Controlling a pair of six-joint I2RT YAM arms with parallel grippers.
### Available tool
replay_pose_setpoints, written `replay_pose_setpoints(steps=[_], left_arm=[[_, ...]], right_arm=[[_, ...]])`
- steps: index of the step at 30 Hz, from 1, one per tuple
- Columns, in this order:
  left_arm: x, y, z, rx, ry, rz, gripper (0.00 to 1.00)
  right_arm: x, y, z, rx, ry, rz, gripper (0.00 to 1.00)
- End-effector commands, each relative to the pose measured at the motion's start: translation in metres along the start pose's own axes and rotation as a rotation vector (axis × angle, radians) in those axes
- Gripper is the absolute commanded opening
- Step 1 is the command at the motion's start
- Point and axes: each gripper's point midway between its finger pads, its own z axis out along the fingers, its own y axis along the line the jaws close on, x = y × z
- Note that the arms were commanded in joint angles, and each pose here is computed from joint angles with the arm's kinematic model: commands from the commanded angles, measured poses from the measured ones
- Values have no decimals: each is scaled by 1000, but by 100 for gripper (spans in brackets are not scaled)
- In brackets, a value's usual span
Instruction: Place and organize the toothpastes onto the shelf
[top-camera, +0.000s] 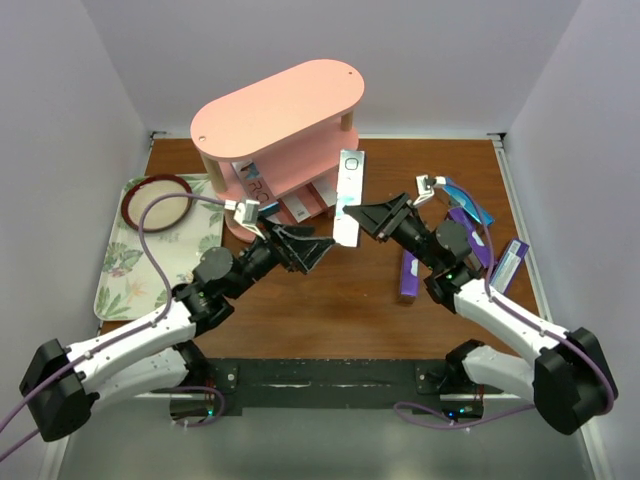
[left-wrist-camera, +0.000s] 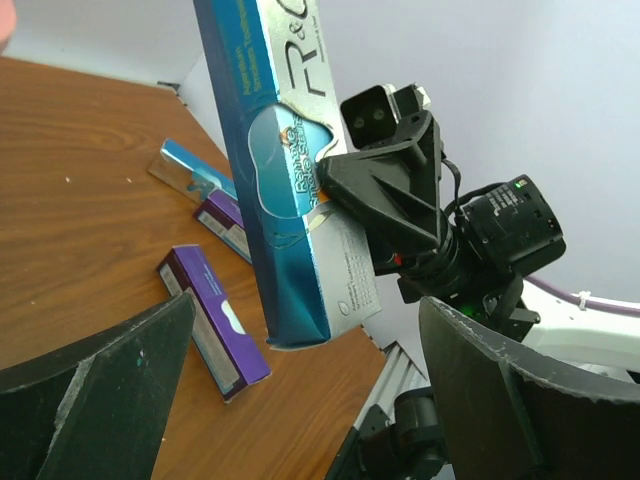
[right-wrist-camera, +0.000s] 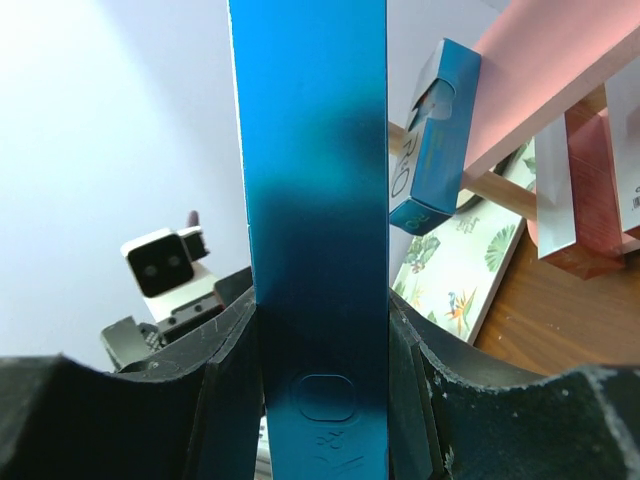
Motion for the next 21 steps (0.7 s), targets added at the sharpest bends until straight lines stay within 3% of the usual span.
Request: replay_pose_setpoints(steps=[1, 11, 21], left_arm=[[-15, -21, 13, 44, -90, -77, 100], [8, -33, 35, 94, -37, -125, 99], [13, -46, 48, 157, -34, -172, 84]], right_arm=[[-16, 31, -8, -102, -93, 9, 31], [-17, 37, -16, -114, -117, 26, 31], [-14, 38, -19, -123, -113, 32, 33]])
